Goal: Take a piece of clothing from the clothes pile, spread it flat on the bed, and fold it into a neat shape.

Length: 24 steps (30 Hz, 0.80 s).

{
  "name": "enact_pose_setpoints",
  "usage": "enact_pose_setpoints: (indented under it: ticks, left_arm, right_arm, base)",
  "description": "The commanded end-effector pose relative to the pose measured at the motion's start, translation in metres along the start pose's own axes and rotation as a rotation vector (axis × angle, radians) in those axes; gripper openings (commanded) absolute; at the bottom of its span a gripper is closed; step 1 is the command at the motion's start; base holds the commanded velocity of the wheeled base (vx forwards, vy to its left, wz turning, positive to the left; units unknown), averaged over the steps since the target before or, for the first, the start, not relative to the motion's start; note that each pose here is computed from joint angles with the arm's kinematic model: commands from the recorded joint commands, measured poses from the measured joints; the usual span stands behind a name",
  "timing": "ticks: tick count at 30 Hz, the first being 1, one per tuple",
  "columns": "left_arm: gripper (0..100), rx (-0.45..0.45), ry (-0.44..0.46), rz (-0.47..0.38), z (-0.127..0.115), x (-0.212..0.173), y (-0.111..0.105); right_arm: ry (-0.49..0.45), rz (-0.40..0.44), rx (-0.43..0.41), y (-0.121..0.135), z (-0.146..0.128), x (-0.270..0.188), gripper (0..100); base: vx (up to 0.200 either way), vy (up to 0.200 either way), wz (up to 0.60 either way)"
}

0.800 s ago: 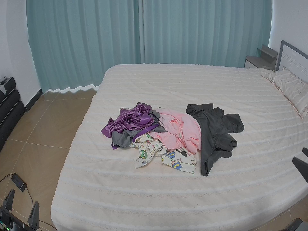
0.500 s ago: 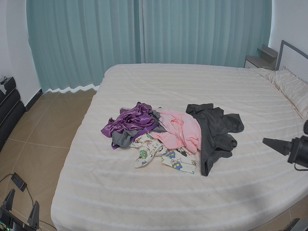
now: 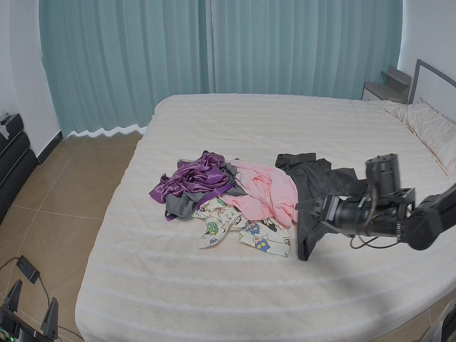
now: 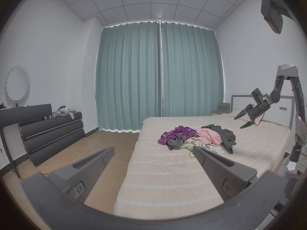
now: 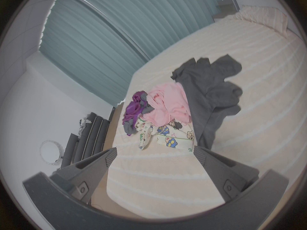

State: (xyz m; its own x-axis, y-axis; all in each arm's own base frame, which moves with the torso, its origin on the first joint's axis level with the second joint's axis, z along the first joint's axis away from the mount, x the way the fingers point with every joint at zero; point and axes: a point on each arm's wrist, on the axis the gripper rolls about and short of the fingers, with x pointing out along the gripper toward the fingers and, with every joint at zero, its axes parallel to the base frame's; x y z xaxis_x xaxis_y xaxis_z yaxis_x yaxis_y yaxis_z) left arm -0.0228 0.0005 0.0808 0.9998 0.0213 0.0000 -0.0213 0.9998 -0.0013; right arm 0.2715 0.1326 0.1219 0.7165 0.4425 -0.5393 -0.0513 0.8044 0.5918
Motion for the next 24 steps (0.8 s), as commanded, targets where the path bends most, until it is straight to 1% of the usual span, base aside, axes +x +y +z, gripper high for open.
enact_pose_setpoints:
  ticks: [1,3,9,14,21,24]
  left_arm:
    - [100,0.0,0.002,0.0,-0.005,0.0,0.0]
    - [100,0.0,0.0,0.0,-0.005,0.0,0.0]
    - [100,0.0,0.002,0.0,-0.005,0.0,0.0]
    - [100,0.0,0.002,0.0,-0.005,0.0,0.0]
    - [100,0.0,0.002,0.0,-0.005,0.0,0.0]
    - [100,0.0,0.002,0.0,-0.005,0.0,0.0]
  right_arm:
    - [0.117,-0.14,0.079,-0.006,-0.077,0.143,100]
    - [0.135,-0.149,0.066,-0.006,-0.086,0.146,100]
    - [0.144,-0.165,0.066,-0.013,-0.093,0.159,100]
    - [0.073,-0.209,0.076,-0.022,-0.079,0.169,100]
    - [0.047,-0.227,0.06,-0.03,-0.067,0.167,100]
    - [0.044,-0.245,0.052,-0.038,-0.064,0.167,100]
  base:
    - [0.0,0.0,0.0]
    - [0.0,0.0,0.0]
    - [0.0,0.0,0.0]
    - [0.0,0.0,0.0]
    - [0.0,0.0,0.0]
    - [0.0,0.0,0.0]
